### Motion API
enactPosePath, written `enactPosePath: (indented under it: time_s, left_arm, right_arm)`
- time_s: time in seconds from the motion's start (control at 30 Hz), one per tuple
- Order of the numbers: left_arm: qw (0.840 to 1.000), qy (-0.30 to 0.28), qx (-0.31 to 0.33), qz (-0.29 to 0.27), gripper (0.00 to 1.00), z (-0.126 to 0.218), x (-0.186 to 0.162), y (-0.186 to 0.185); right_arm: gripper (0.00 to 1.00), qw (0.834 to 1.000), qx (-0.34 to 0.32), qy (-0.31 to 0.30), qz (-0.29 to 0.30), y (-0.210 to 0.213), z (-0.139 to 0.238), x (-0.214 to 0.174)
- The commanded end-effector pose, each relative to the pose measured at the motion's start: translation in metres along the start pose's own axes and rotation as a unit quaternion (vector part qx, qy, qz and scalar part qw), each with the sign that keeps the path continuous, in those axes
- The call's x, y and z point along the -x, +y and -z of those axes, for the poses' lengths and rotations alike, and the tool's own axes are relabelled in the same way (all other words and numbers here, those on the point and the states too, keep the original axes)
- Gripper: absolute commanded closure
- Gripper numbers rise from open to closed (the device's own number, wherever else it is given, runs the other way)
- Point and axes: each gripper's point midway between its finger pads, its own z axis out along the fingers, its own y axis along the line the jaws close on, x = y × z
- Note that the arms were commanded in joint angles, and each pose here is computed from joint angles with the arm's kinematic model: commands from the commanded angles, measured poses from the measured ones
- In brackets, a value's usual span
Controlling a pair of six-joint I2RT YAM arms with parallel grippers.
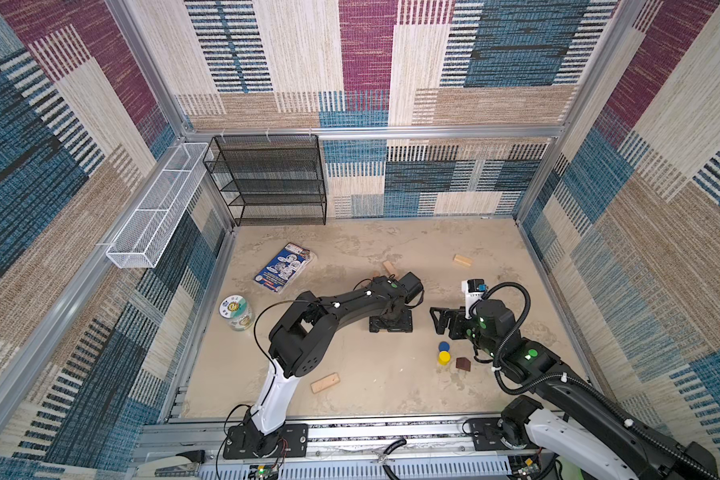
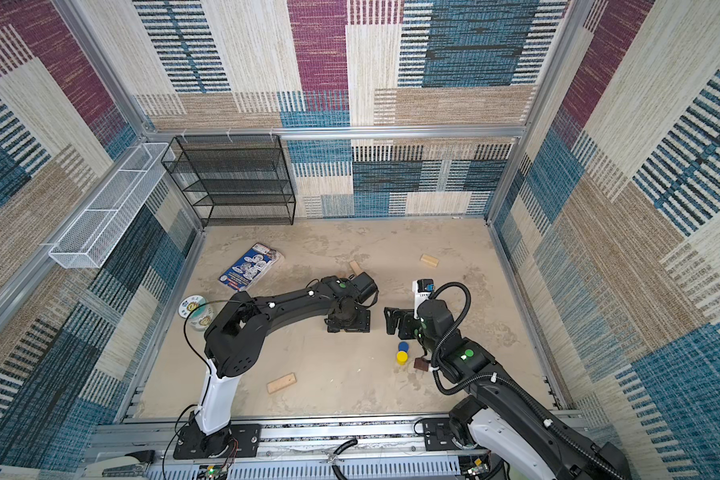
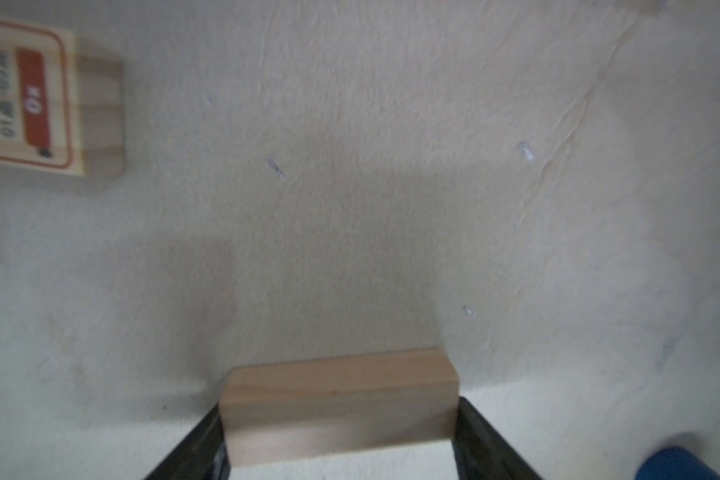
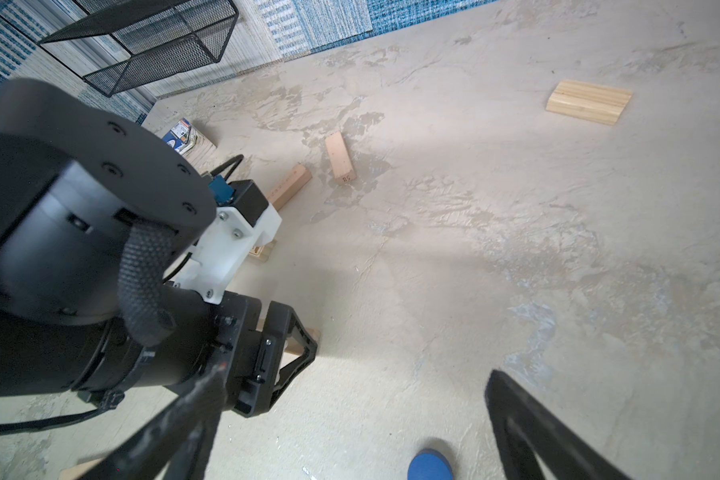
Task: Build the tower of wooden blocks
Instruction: 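Carry the block with the left gripper farther from the robot and lower it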
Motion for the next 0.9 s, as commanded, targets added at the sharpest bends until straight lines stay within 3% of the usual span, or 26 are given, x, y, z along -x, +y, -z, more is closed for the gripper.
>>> enactPosePath:
  time_s: [0.0,0.4,0.53,0.87]
  left_arm:
    - [1.0,0.01,0.001,-0.005,0.22,-0.0036,-0.0041,0.0003]
    - [1.0,0.009,0.004,-0.017,0.22,-0.0052,-0.0047,-0.0002]
    - [1.0,0.007,0.008,-0.017,0.15,-0.0035,-0.0053,0.0022]
    - [1.0,0.005,0.016,-0.025,0.09,0.0034,-0.005,0.0016]
  right_arm:
    - [0.0,1.0,0.001,-0.007,-0.004,0.0015,0.0006,0.0045]
    - [0.0,1.0,-0.001,-0.003,-0.008,0.0003,0.0001,0.0021]
    - [0.0,1.0,0.001,-0.003,-0.011,0.0008,0.0007,0.002]
    - [0.0,1.0,0.007,-0.005,-0.014,0.0022,0.0037,0.0017]
